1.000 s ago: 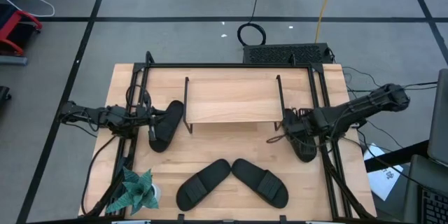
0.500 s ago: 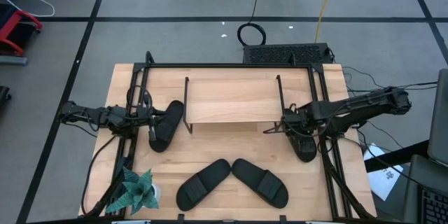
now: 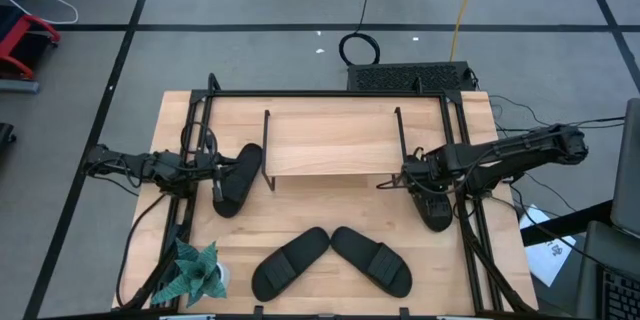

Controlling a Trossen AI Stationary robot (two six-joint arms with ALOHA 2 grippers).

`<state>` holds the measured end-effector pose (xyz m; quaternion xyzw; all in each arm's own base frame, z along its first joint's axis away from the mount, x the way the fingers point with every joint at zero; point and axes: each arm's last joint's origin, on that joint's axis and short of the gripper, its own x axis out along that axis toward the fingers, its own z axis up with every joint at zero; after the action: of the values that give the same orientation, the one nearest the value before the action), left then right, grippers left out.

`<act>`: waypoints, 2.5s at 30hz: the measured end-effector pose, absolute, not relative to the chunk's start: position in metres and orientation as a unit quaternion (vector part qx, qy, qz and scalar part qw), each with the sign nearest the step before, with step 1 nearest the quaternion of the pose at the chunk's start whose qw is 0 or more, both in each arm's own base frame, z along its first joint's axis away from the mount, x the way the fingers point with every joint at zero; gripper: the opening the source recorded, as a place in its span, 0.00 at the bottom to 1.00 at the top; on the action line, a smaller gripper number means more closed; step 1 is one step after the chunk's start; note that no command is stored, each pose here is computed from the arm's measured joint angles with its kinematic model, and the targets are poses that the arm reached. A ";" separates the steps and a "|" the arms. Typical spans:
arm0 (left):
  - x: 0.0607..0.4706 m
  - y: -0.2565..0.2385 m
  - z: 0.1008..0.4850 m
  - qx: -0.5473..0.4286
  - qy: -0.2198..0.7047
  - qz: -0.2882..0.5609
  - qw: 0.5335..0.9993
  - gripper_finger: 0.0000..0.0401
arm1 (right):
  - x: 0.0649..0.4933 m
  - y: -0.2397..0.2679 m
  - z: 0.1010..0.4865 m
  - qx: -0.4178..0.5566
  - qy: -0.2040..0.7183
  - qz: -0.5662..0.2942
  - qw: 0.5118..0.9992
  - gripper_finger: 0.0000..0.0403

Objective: Pick and place slides into the shelf
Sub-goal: Put the top right black slide on the shelf

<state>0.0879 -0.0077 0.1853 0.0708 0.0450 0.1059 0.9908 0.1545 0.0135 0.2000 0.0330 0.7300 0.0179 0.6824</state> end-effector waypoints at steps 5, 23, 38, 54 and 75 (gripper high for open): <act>0.088 -0.008 0.185 0.069 0.045 0.106 0.991 0.05 | 0.155 0.013 0.199 0.051 0.727 0.030 0.684 0.66; 0.088 -0.008 0.186 0.066 0.042 0.106 0.991 0.05 | 0.150 0.016 0.183 0.097 0.726 0.084 0.675 0.23; 0.088 -0.008 0.186 0.063 0.038 0.106 0.992 0.05 | 0.160 0.025 0.218 0.146 0.712 0.134 0.674 0.01; 0.088 -0.008 0.187 0.061 0.033 0.107 0.992 0.05 | 0.163 0.053 0.266 0.180 0.707 0.151 0.667 0.00; 0.088 -0.008 0.188 0.059 0.033 0.107 0.992 0.05 | 0.166 0.052 0.347 0.179 0.649 0.147 0.725 0.00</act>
<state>0.0880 -0.0077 0.1875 0.0589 0.0330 0.1066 0.9920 0.1662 0.0518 0.3470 0.1787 0.6486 0.1468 0.7252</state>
